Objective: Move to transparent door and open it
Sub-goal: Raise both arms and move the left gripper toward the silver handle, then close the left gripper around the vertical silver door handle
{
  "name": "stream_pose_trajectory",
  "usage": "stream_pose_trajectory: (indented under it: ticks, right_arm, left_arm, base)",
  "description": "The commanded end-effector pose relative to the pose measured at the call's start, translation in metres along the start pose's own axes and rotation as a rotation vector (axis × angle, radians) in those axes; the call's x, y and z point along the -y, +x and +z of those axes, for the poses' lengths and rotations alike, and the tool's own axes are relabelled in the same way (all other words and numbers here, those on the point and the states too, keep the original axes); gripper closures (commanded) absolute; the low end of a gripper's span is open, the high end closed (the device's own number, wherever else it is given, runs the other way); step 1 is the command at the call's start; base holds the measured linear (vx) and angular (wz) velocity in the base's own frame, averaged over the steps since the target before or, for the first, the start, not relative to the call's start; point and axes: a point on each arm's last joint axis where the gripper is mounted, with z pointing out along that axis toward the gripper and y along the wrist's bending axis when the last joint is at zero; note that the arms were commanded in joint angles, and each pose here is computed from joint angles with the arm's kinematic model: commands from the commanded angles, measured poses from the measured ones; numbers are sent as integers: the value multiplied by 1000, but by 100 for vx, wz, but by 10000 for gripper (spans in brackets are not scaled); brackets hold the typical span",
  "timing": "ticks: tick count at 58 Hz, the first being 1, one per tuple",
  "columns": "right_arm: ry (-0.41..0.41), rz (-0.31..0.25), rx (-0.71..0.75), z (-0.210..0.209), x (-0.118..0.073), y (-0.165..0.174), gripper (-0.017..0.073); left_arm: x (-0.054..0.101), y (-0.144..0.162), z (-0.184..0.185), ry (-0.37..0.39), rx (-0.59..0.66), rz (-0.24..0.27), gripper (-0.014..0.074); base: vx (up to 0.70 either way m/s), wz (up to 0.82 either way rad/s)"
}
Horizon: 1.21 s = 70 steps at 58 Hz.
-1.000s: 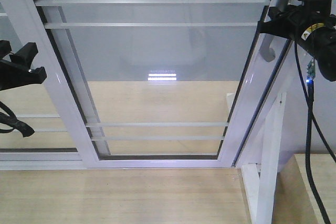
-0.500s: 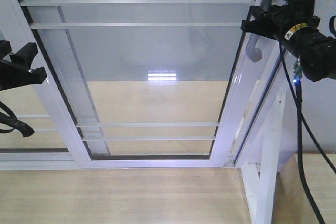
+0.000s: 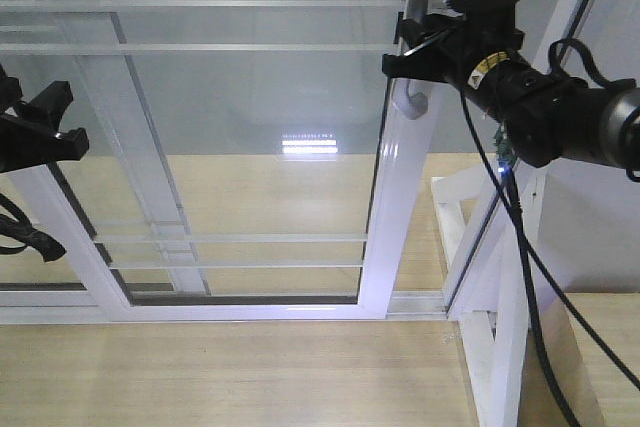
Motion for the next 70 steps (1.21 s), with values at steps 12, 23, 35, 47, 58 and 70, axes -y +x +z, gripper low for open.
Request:
stream_pose_trajectory:
  ticks: [12, 23, 35, 47, 58, 70]
  right_arm:
    - [-116, -29, 178, -7, -38, -40, 306]
    - [-149, -33, 190, -31, -55, -57, 306]
    - [-118, -23, 208, -90, -53, -72, 306]
    - [-48, -26, 69, -138, -46, -57, 306]
    - [-6, 7, 48, -164, -42, -57, 306]
    - [7, 3, 69, -171, -41, -61, 306]
  left_arm:
    - [0, -22, -2, -2, 128, -1, 143]
    - [5, -18, 2, 41, 114, 93, 143]
    - [22, -18, 7, 127, 156, 73, 143]
    - [41, -18, 17, 210, 233, 23, 143]
    - [67, -31, 37, 317, 262, 73, 143]
    - [82, -51, 75, 335, 296, 64, 143]
  base:
    - [0, 0]
    - [0, 0]
    - [0, 0]
    - [0, 0]
    - [0, 0]
    - [0, 0]
